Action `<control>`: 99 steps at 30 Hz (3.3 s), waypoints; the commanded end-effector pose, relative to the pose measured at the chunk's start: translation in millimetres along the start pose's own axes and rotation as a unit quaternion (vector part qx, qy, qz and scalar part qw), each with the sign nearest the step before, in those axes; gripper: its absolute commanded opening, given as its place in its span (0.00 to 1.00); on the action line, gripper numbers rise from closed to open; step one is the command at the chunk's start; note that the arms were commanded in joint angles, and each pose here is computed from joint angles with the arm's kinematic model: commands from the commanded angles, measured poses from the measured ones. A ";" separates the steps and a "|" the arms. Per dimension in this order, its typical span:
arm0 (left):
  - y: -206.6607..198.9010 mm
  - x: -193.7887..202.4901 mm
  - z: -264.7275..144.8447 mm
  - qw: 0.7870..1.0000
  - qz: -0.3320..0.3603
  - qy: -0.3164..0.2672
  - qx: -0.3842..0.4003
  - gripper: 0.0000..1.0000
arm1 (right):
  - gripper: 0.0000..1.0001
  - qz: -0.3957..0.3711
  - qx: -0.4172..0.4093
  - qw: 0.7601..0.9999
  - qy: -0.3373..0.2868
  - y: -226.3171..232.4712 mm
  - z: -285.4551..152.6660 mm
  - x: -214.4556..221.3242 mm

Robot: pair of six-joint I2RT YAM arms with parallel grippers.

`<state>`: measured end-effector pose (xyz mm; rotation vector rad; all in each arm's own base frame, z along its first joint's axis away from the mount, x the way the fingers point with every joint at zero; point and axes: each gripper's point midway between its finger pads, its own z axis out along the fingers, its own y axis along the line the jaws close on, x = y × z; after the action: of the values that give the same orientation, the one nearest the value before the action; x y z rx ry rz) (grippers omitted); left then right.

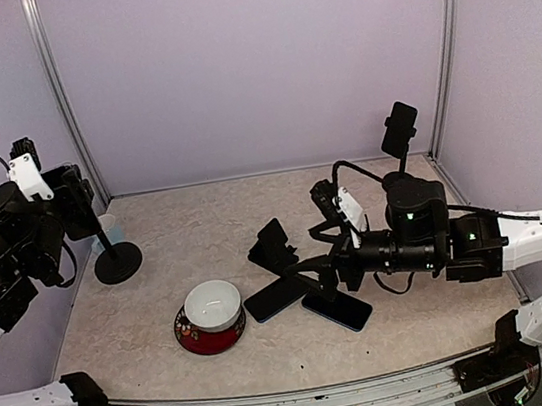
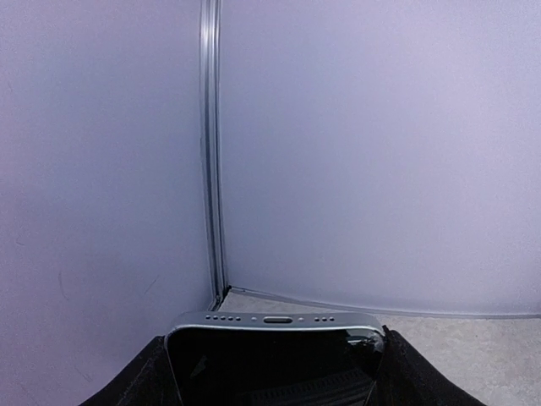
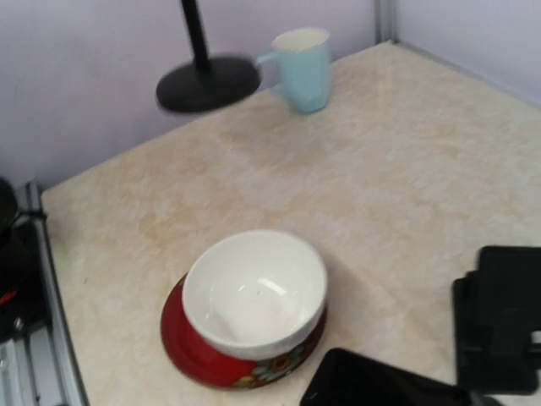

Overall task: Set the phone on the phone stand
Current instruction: Place the phone stand with the phone at the corner of the board.

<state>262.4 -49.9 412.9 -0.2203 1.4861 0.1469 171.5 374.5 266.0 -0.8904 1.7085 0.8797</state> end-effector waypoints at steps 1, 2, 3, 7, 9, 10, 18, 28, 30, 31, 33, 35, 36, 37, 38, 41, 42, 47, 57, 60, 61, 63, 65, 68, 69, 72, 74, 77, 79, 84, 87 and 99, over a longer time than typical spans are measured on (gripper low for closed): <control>-3.5 9.1 21.5 0.997 -0.068 0.014 0.029 0.53 | 1.00 0.022 0.057 0.998 -0.032 -23.2 -25.6 -14.5; 0.1 17.8 27.8 0.997 -0.068 0.024 0.020 0.53 | 1.00 0.026 0.068 0.997 -0.033 -28.9 -30.3 -12.7; 5.0 26.3 33.0 0.997 -0.071 0.034 0.007 0.53 | 1.00 0.032 0.077 0.996 -0.035 -34.3 -35.0 -11.3; 22.0 54.4 45.1 0.995 -0.080 0.051 -0.033 0.53 | 1.00 0.049 0.089 0.994 -0.039 -45.7 -48.9 -3.7; 29.2 65.5 49.0 0.994 -0.088 0.053 -0.046 0.53 | 1.00 0.052 0.093 0.994 -0.038 -48.9 -52.5 -0.2; 32.2 70.9 51.2 0.993 -0.090 0.056 -0.052 0.52 | 1.00 0.052 0.095 0.994 -0.035 -50.2 -53.3 2.5; 40.2 102.2 63.1 0.991 -0.082 0.078 -0.076 0.52 | 1.00 0.044 0.104 0.993 -0.028 -56.8 -53.7 7.2; 70.0 104.3 59.8 0.982 -0.088 0.060 -0.159 0.52 | 1.00 0.042 0.098 0.994 -0.016 -60.5 -44.0 15.1; 74.4 102.7 58.1 0.980 -0.090 0.054 -0.170 0.52 | 1.00 0.042 0.095 0.994 -0.014 -60.1 -41.9 16.0; 75.9 101.8 57.3 0.979 -0.091 0.051 -0.174 0.52 | 1.00 0.043 0.095 0.994 -0.014 -60.8 -41.2 16.2; 78.7 100.7 56.1 0.978 -0.091 0.048 -0.181 0.52 | 1.00 0.044 0.094 0.995 -0.012 -60.9 -39.8 17.5; 81.5 98.4 54.8 0.977 -0.092 0.044 -0.189 0.52 | 1.00 0.045 0.093 0.995 -0.012 -60.9 -39.2 17.4; 83.2 97.3 54.0 0.976 -0.093 0.042 -0.193 0.52 | 1.00 0.046 0.093 0.995 -0.012 -60.9 -38.6 18.0; 84.3 96.9 53.4 0.975 -0.094 0.041 -0.196 0.52 | 1.00 0.047 0.092 0.995 -0.011 -60.8 -38.4 19.3; 84.5 96.6 53.3 0.975 -0.095 0.039 -0.196 0.52 | 1.00 0.047 0.091 0.995 -0.011 -61.0 -38.1 19.9; 84.1 101.0 55.2 0.974 -0.093 0.042 -0.200 0.52 | 1.00 0.050 0.089 0.995 -0.009 -60.7 -36.6 22.4; 83.3 102.8 56.4 0.974 -0.093 0.044 -0.201 0.52 | 1.00 0.051 0.088 0.995 -0.008 -60.4 -36.0 23.4; 78.3 106.3 63.0 0.975 -0.091 0.043 -0.197 0.52 | 1.00 0.054 0.083 0.995 -0.004 -58.8 -35.6 26.1; 86.7 101.3 61.3 0.969 -0.093 0.019 -0.226 0.48 | 1.00 0.058 0.083 0.995 -0.006 -60.0 -40.0 32.4; 84.8 94.1 63.0 0.969 -0.093 0.008 -0.227 0.48 | 1.00 0.058 0.081 0.995 -0.004 -59.7 -39.8 34.1; 83.5 91.5 64.1 0.970 -0.092 0.007 -0.227 0.48 | 1.00 0.058 0.082 0.995 -0.002 -60.1 -39.9 35.6; 79.6 88.4 66.2 0.971 -0.090 0.009 -0.222 0.48 | 1.00 0.057 0.083 0.995 -0.002 -60.3 -41.0 35.7; 75.1 89.5 64.6 0.972 -0.093 0.013 -0.213 0.48 | 1.00 0.058 0.084 0.995 -0.004 -60.8 -42.4 36.2; 68.8 93.4 56.7 0.975 -0.095 0.011 -0.202 0.50 | 1.00 0.058 0.086 0.995 -0.007 -62.3 -43.6 36.8; 67.3 95.6 54.5 0.975 -0.094 0.010 -0.200 0.50 | 1.00 0.058 0.086 0.995 -0.007 -62.2 -43.5 37.2; 70.2 98.7 52.7 0.974 -0.086 0.007 -0.210 0.50 | 1.00 0.058 0.084 0.995 -0.003 -62.0 -42.9 38.6; 70.5 103.1 52.6 0.974 -0.082 0.009 -0.212 0.50 | 1.00 0.058 0.084 0.995 -0.002 -62.2 -42.9 39.1; 74.1 110.1 50.1 0.971 -0.078 0.006 -0.227 0.50 | 1.00 0.059 0.084 0.995 -0.004 -62.7 -42.8 38.8; 78.0 112.4 47.8 0.968 -0.073 0.002 -0.240 0.50 | 1.00 0.060 0.081 0.995 -0.005 -61.6 -42.2 38.3; 81.8 106.9 44.9 0.966 -0.076 -0.013 -0.246 0.50 | 1.00 0.062 0.081 0.995 0.000 -62.2 -41.1 41.6; 82.3 103.9 44.4 0.966 -0.080 -0.022 -0.246 0.50 | 1.00 0.063 0.081 0.995 0.000 -62.1 -40.8 41.3; 75.5 123.9 50.4 0.967 -0.076 -0.004 -0.242 0.60 | 1.00 0.063 0.082 0.995 0.002 -62.9 -40.8 44.0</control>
<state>307.0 30.9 268.9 -0.6353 1.4998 0.5007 195.9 304.3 224.2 -0.6939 1.8374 0.7970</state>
